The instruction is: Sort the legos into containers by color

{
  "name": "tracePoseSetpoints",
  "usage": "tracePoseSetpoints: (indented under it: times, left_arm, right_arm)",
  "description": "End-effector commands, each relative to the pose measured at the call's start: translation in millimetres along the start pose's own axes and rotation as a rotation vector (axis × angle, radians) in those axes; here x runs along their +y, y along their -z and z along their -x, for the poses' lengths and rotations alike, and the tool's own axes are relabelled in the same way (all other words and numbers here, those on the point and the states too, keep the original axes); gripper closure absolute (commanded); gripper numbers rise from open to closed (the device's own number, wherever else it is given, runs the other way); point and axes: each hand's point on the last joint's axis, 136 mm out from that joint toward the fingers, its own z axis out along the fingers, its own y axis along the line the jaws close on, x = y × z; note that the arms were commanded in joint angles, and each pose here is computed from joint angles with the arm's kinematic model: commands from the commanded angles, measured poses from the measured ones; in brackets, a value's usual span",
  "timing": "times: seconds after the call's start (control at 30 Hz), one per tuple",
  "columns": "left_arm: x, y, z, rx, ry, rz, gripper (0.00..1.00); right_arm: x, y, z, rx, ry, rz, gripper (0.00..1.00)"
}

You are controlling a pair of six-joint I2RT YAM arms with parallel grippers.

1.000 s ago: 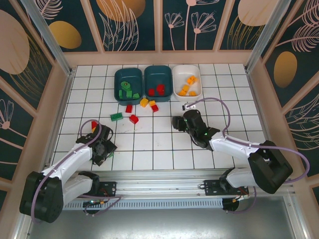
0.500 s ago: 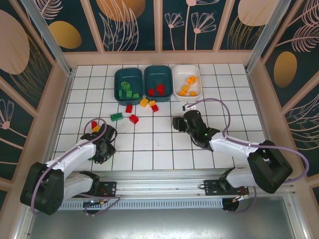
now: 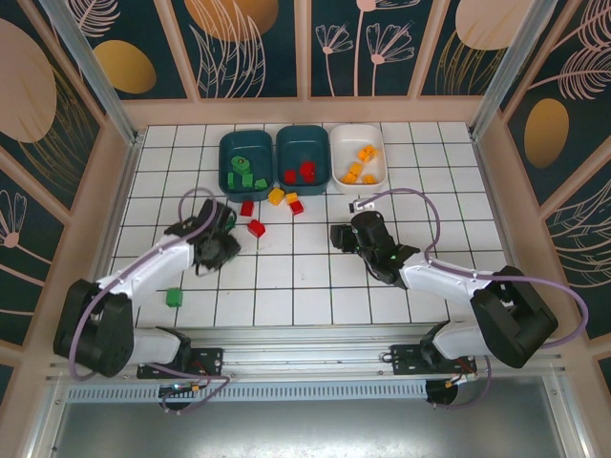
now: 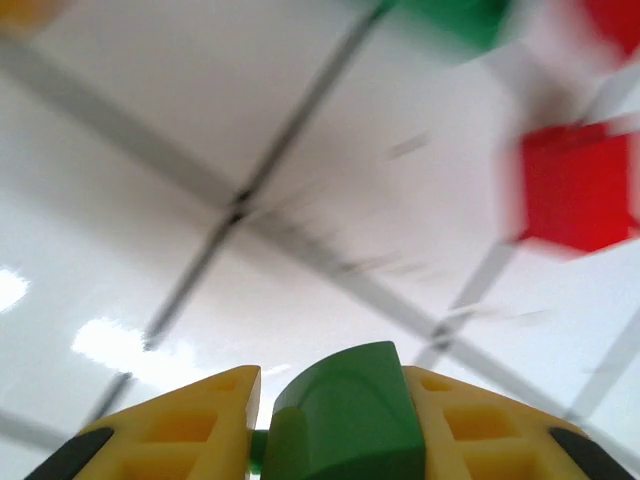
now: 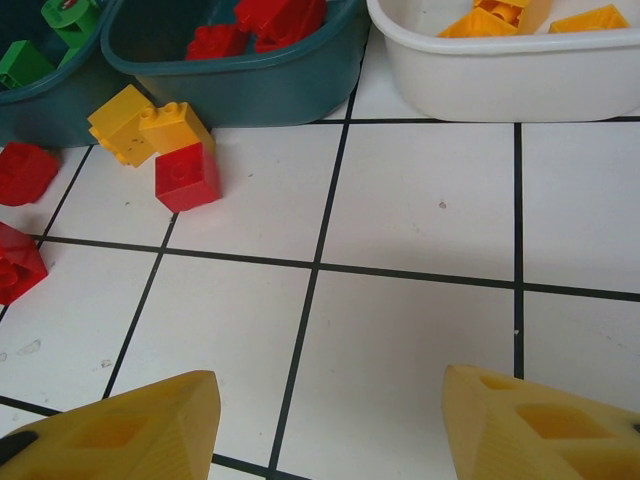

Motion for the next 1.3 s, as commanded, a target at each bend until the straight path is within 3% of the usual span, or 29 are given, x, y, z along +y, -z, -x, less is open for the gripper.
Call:
tracePoseSetpoints:
  times: [0.0, 0.17, 0.3, 0.47, 0.53, 0.73, 0.87, 0.97, 1.07, 1.17, 1.27]
  left_arm:
    - [-69, 11, 48, -0.115, -0.063, -0.145, 0.81]
    - [-122, -2, 106, -0.191, -0.053, -0.210, 0.82]
    - [-135, -31, 150, -0.254, -0.046, -0.182, 0.80]
    - [-153, -59, 181, -0.292, -0.109, -0.127, 0.74]
    - [-161, -64, 186, -0.285, -0.122, -0.120, 0.66]
    - [-182, -40, 198, -0.302, -0.132, -0.158, 0.18]
    - [-187, -2, 199, -0.328, -0.130, -0.220, 0.12]
    - [-170, 29, 191, -0.381, -0.114, -0.245, 0.10]
    - [-126, 44, 176, -0.438, -0.053, -0.228, 0.05]
    - [-66, 27, 150, -0.419, 0.017, -0.169, 0.01]
    - [-20, -3, 111, -0.297, 0.059, -0.185, 0.02]
  right_arm:
    - [-8, -4, -2, -0.011, -0.002, -0.017, 0.39]
    - [-11, -4, -5, -0.005, -0.005, -0.027, 0.40]
    - [-14, 3, 1, -0.037, -0.023, -0.033, 0.40]
    - [-15, 6, 2, -0.048, -0.037, -0.028, 0.39]
    - [-15, 4, 2, -0.045, -0.035, -0.032, 0.39]
    - [-11, 6, 3, -0.045, -0.043, -0.006, 0.38]
    - [3, 13, 11, -0.070, -0.048, 0.066, 0.37]
    - [28, 15, 16, -0.079, -0.003, 0.118, 0.37]
    - [81, 12, 16, -0.055, 0.120, 0.221, 0.34]
    - [130, -5, 10, -0.003, 0.249, 0.290, 0.31]
    - [165, -32, 4, 0.053, 0.301, 0.370, 0.27]
